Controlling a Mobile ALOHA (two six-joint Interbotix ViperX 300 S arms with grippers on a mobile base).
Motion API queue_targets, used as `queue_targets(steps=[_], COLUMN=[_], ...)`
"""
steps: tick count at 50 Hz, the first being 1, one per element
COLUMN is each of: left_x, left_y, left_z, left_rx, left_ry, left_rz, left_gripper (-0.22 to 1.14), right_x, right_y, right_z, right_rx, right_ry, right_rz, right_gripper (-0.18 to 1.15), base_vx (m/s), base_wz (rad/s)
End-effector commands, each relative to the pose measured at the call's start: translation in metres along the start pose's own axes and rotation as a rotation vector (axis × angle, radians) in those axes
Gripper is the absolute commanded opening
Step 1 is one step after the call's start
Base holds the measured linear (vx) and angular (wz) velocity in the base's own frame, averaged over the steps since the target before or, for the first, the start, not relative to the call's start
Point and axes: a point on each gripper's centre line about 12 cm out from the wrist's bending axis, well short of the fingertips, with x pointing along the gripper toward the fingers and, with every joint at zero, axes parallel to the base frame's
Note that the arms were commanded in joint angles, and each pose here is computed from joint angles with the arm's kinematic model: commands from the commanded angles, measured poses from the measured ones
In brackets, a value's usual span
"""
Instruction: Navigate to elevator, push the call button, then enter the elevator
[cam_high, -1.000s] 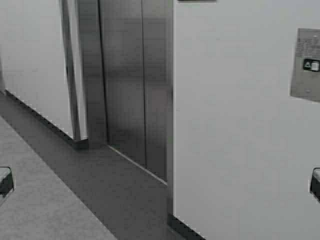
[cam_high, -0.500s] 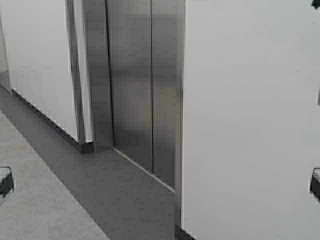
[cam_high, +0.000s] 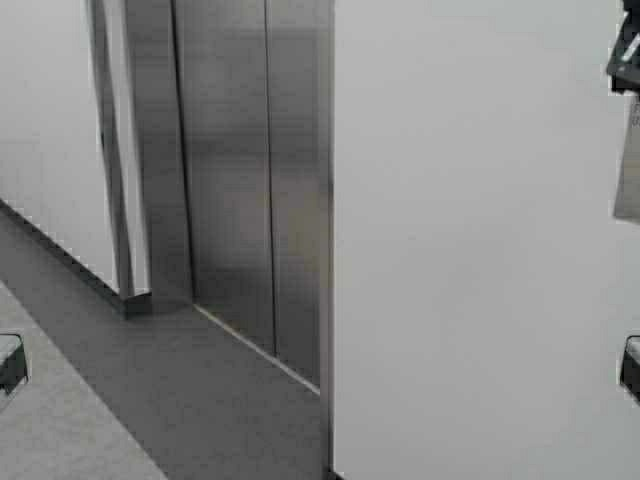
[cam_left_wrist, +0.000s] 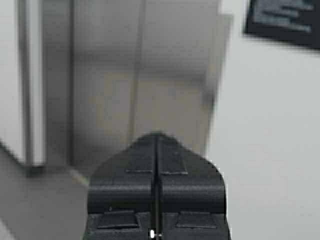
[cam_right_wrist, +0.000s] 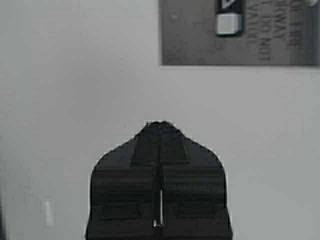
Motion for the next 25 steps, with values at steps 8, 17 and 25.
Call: queue_targets(steps=[8,17,25], left_x=[0.002,0.000,0.001], left_y=[0.000,0.000,0.001], left_z=[0.006,0.010,0.009], left_rx=[-0.016,-0.026,-0.026], left_ry=[0.008,0.000,0.012], left_rz=[0.009,0.016,0.019], left_gripper=[0.03,0.03,0.03], right_x=[0.026,0.056,0.083], right_y=[0.003,0.017,0.025], right_z=[0.006,0.007,0.016], right_rx=[-0.082,-0.117,-0.108], right_ry=[0.021,0.055,0.089], right_rz=[-0.160,-0.223,-0.212], right_gripper=[0.06,0.06,0.06], base_vx=[0.10,0.06,0.04], base_wz=[-0.06,-0.03,0.02])
